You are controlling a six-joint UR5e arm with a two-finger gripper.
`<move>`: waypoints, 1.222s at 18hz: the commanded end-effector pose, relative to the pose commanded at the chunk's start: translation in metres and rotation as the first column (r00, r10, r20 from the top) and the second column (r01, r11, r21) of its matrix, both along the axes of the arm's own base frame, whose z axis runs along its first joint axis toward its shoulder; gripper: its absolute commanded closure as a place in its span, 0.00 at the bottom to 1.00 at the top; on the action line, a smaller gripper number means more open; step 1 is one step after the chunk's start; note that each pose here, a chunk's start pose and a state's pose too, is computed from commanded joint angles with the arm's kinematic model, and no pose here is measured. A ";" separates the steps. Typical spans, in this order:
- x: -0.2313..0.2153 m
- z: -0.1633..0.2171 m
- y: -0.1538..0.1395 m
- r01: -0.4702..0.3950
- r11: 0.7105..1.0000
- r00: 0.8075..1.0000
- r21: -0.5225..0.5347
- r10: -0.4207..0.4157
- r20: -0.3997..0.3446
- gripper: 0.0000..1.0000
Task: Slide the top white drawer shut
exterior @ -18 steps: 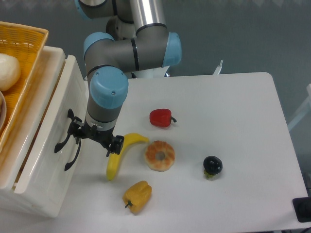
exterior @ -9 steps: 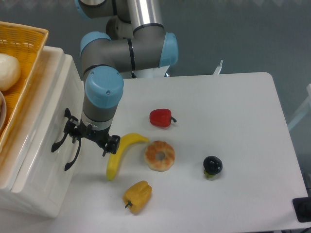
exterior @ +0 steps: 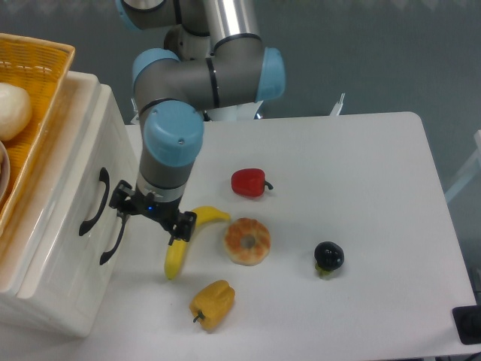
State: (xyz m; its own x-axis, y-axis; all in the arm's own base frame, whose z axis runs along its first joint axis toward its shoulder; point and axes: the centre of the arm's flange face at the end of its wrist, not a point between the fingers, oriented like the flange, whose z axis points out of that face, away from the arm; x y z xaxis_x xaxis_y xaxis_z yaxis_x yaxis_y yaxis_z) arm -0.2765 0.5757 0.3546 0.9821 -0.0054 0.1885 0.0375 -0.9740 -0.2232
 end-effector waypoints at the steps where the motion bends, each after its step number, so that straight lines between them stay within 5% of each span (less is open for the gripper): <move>1: -0.004 0.001 -0.001 0.005 1.000 1.000 0.004 -0.005 -0.006 0.00; 7: -0.045 0.048 -0.030 0.046 0.997 0.992 0.054 -0.039 -0.122 0.00; 10: -0.059 0.060 -0.045 0.240 0.969 0.929 -0.053 -0.245 -0.279 0.00; 12: -0.063 0.062 -0.049 0.317 0.943 0.891 -0.100 -0.332 -0.310 0.00; 16: -0.086 0.077 -0.074 0.300 0.949 0.890 -0.099 -0.316 -0.330 0.00; 22: -0.136 0.101 -0.146 0.464 0.870 0.802 -0.166 -0.492 -0.339 0.00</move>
